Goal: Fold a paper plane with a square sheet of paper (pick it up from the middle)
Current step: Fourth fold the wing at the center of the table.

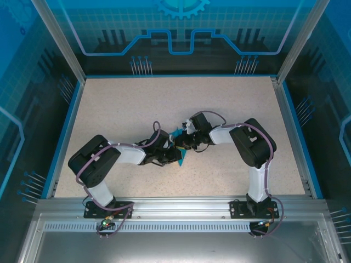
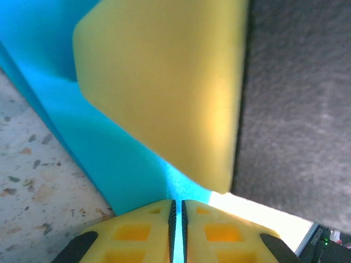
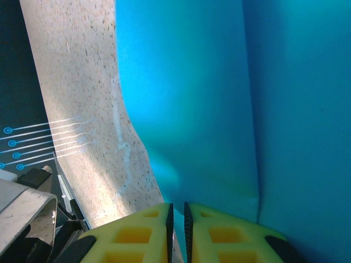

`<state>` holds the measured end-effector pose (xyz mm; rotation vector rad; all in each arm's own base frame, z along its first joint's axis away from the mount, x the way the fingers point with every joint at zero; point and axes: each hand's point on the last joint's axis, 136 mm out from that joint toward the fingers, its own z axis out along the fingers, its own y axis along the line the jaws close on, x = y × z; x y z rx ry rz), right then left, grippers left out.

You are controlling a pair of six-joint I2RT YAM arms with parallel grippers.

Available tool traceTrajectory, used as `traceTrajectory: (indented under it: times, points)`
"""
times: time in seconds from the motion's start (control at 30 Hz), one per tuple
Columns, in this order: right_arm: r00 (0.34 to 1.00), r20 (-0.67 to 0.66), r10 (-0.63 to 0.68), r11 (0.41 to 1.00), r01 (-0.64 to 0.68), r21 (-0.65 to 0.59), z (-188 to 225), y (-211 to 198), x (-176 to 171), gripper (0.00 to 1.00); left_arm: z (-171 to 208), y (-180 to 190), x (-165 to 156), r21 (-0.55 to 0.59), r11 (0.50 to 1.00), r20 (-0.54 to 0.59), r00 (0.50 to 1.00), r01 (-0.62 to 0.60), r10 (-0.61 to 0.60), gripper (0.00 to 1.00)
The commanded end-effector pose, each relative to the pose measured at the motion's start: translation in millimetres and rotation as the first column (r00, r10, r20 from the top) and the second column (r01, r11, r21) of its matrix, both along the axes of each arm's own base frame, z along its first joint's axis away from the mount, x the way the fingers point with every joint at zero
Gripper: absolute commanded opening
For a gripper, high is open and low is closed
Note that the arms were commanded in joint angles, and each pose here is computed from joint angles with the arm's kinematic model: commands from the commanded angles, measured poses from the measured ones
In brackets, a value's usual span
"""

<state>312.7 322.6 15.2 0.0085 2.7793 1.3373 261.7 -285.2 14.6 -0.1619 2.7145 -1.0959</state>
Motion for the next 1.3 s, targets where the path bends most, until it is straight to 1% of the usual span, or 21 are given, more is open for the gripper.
traceTrajectory:
  times: [0.0,0.07,0.13,0.27,0.4,0.53,0.63,0.73,0.87,1.03,1.2,1.27]
  points:
    - [0.99,-0.117,-0.08,0.986,0.061,-0.158,-52,-27,-25,0.16,-23,9,-18,0.069,0.996,-0.052,0.998,0.05,-0.046,0.15]
    - [0.99,-0.097,-0.106,0.984,0.09,-0.152,-50,-27,-26,0.16,-19,8,-19,0.076,0.994,-0.047,0.996,0.078,-0.074,0.15]
    - [0.987,-0.09,-0.133,0.981,0.119,-0.152,-48,-30,-29,0.16,-10,6,-21,0.059,0.994,-0.03,0.995,0.096,-0.095,0.17]
    - [0.981,-0.062,-0.182,0.972,0.17,-0.163,-42,-33,-33,0.16,19,3,-23,0.008,0.993,0.038,0.992,0.121,-0.122,0.24]
    - [0.969,-0.048,-0.243,0.956,0.231,-0.182,-40,-37,-38,0.16,45,15,-24,0.002,0.996,0.109,0.99,0.086,-0.086,0.31]
    - [0.942,-0.037,-0.335,0.924,0.32,-0.208,-43,-38,-46,0.17,57,37,-24,0.03,1.0,0.138,0.99,-0.003,-0.001,0.33]
    - [0.914,-0.03,-0.405,0.893,0.388,-0.229,-45,-37,-52,0.17,67,43,-22,0.006,0.999,0.15,0.988,-0.033,0.032,0.33]
    - [0.888,-0.035,-0.458,0.867,0.438,-0.239,-46,-33,-59,0.16,73,35,-23,-0.049,0.999,0.135,0.991,-0.019,0.025,0.32]
    - [0.87,-0.046,-0.491,0.852,0.468,-0.235,-48,-34,-61,0.16,63,25,-26,-0.068,0.998,0.075,0.997,0.004,0.001,0.27]
    - [0.875,-0.063,-0.48,0.862,0.457,-0.218,-48,-30,-60,0.16,45,15,-26,-0.092,0.996,0.007,1.0,0.006,-0.005,0.21]
    - [0.88,-0.077,-0.469,0.869,0.445,-0.216,-50,-28,-60,0.16,26,11,-25,-0.062,0.998,-0.043,0.999,0.012,-0.014,0.16]
    - [0.88,-0.078,-0.469,0.869,0.445,-0.215,-50,-28,-59,0.16,16,16,-26,-0.019,1.0,-0.07,0.998,-0.002,0.001,0.14]
